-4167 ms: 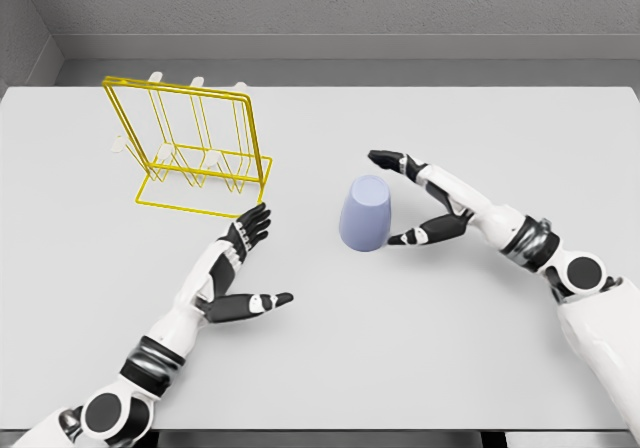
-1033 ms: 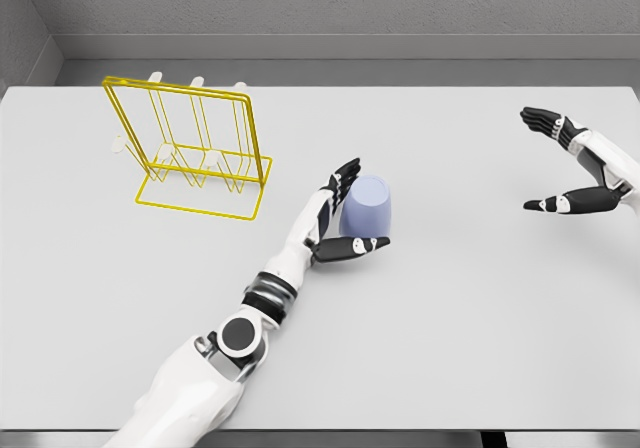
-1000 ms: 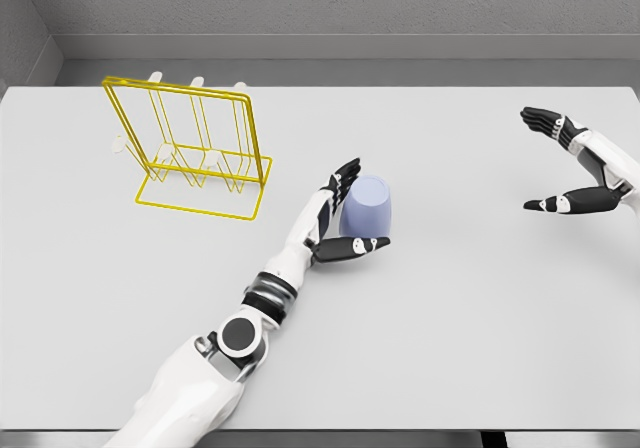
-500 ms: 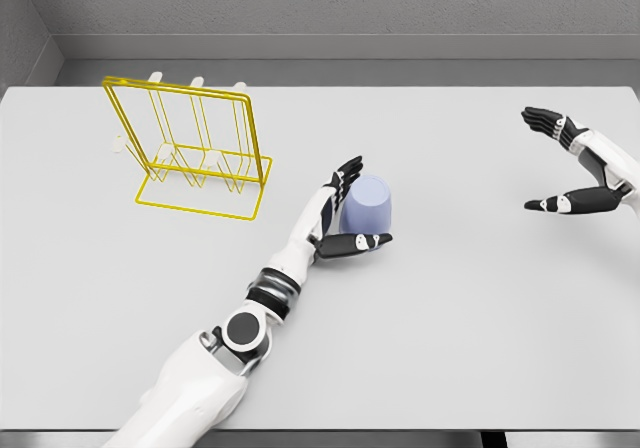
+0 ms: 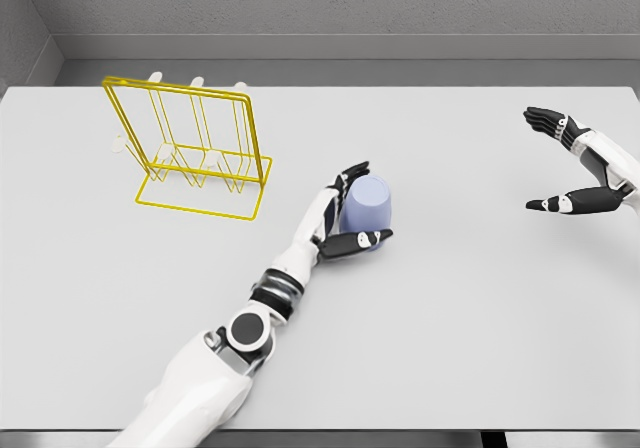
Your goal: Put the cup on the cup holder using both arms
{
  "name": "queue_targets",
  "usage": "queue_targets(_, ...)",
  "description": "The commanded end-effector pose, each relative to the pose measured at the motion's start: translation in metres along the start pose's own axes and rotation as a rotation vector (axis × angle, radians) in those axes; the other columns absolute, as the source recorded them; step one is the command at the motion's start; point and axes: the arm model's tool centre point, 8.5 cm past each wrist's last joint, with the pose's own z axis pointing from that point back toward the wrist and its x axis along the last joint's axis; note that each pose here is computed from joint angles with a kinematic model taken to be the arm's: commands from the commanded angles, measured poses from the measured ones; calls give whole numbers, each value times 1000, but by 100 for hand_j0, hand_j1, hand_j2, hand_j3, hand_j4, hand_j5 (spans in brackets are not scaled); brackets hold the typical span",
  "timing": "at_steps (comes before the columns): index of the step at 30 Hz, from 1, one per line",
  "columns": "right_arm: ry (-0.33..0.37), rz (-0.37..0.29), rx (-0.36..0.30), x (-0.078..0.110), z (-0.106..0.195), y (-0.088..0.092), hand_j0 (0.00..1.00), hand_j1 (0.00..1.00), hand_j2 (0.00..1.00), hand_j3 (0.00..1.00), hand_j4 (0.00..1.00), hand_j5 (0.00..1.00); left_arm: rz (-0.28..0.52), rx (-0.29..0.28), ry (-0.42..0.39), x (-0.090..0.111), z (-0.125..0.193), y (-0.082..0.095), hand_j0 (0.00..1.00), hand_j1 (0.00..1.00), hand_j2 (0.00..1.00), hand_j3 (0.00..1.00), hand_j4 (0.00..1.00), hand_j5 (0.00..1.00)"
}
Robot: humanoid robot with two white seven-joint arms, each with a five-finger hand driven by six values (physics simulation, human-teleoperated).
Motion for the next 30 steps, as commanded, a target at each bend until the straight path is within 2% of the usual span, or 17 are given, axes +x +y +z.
queue_targets(1,-1,-6,-5,0,0,-1,100,100,100,100,100,100,-1,-1,-3,1,-1,-1,81,81,81,81,81,81)
queue_targets(8,2,-8,-9,-1,1,-2,100,100,100,100,100,100,-2,0,0,0,-1,0,73,73,73,73,73,73)
queue_targets(18,2,-8,-8,-1,1,-1,100,100,100,100,100,100,-15,4,-12,2,0,0,71,71,71,71,71,71)
queue_targets(24,3,-9,-6,-1,1,-1,100,100,100,100,100,100,-14,10,-41,10,0,4,71,71,71,71,71,71)
queue_targets(30,16,-11,-17,-5,4,-4,100,100,100,100,100,100,4,-4,-86,26,3,-1,71,71,71,71,71,71)
